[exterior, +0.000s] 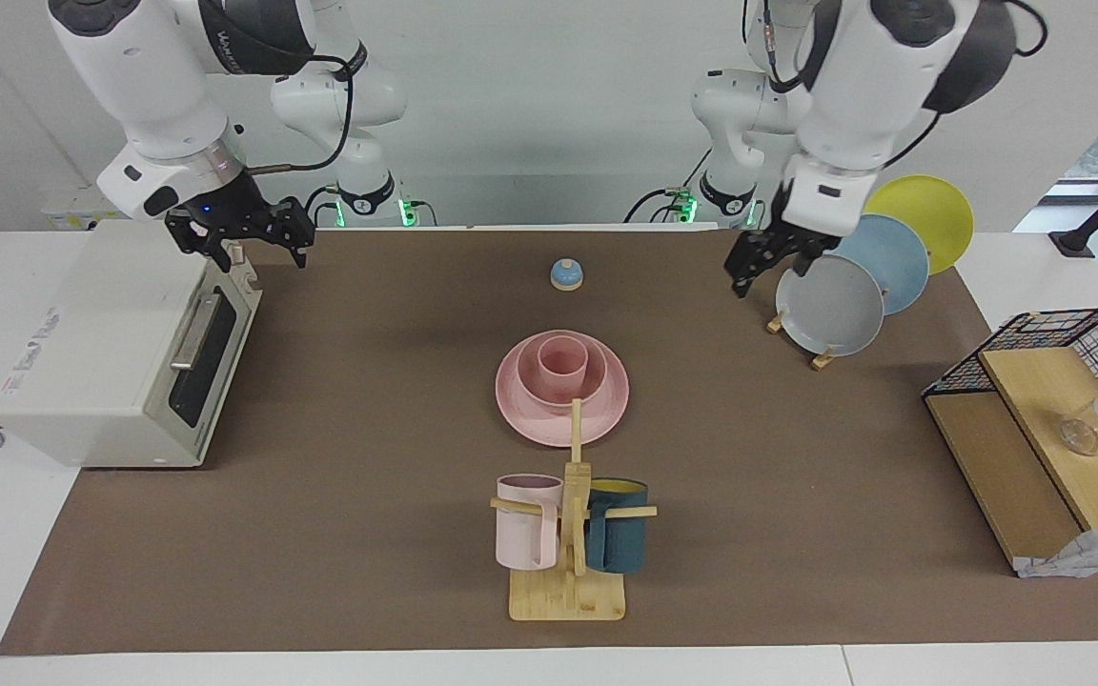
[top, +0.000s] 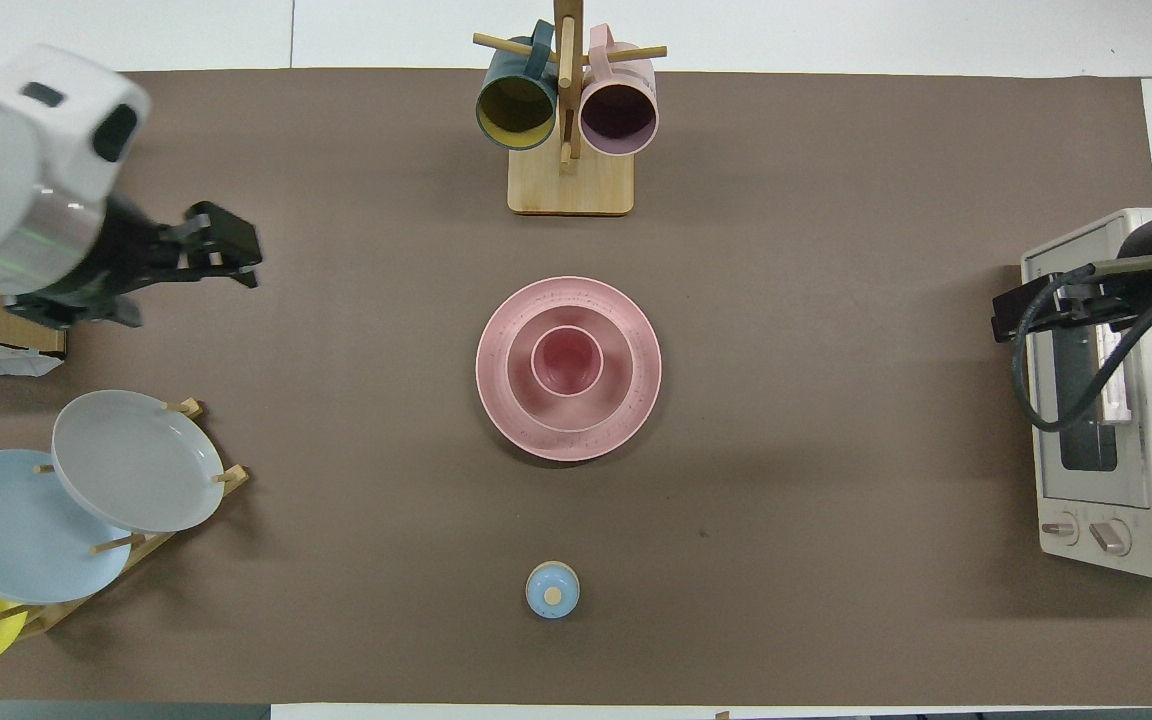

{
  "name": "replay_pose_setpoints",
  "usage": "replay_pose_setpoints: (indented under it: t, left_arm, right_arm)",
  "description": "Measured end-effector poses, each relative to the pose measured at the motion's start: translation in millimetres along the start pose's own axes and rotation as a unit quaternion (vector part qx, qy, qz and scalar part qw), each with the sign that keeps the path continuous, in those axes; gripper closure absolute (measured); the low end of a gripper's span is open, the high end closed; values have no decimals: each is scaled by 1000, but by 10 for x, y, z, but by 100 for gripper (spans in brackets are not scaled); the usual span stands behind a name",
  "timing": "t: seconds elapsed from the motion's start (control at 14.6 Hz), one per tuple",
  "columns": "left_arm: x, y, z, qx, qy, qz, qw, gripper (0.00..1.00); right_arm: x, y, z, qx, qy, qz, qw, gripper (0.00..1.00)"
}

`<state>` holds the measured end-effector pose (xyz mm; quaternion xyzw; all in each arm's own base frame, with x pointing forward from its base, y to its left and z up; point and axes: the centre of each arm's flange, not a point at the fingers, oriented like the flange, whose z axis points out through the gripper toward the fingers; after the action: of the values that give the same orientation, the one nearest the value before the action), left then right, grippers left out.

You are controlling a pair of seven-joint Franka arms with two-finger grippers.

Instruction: Organize tableware

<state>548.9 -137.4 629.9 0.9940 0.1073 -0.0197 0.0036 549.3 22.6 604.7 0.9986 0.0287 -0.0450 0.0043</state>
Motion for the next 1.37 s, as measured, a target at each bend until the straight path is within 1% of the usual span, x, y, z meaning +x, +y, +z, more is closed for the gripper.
replay_pose_setpoints:
  t: [0.07,0.21,0.27,0.34,0.48,0.68,0.89,1.03,1.16,1.37]
  left_arm:
    - [47,-309,-58,1,-5,20,1000,0]
    - [120,-778,-12,2,-15,49,999,0]
    - [128,-912,82,3,-21,59,998,0]
    - [127,-975,189,2,-21,65,998,0]
    - [93,-966,372,2,-17,71,997,0]
    - [60,-979,392,2,-13,70,997,0]
    - [-14,-914,309,2,-12,80,997,0]
    - [-91,-691,209,2,-5,104,995,0]
    - [-193,-485,84,3,-6,124,992,0]
    - [-235,-480,-111,2,-3,127,992,0]
  right_arm:
    - [0,0,-1,0,0,0,1000,0]
    - [-1,0,-1,0,0,0,1000,0]
    - [-1,0,-1,0,0,0,1000,0]
    - [-1,0,-1,0,0,0,1000,0]
    - [-2,0,-3,0,0,0,1000,0]
    - [-4,0,-6,0,1,0,1000,0]
    - [-5,-9,-8,0,1,-1,1000,0]
    - [-5,-21,-8,0,1,-2,1000,0]
    - [-5,-25,-11,0,1,-2,1000,0]
    - [-7,-25,-13,0,1,-2,1000,0]
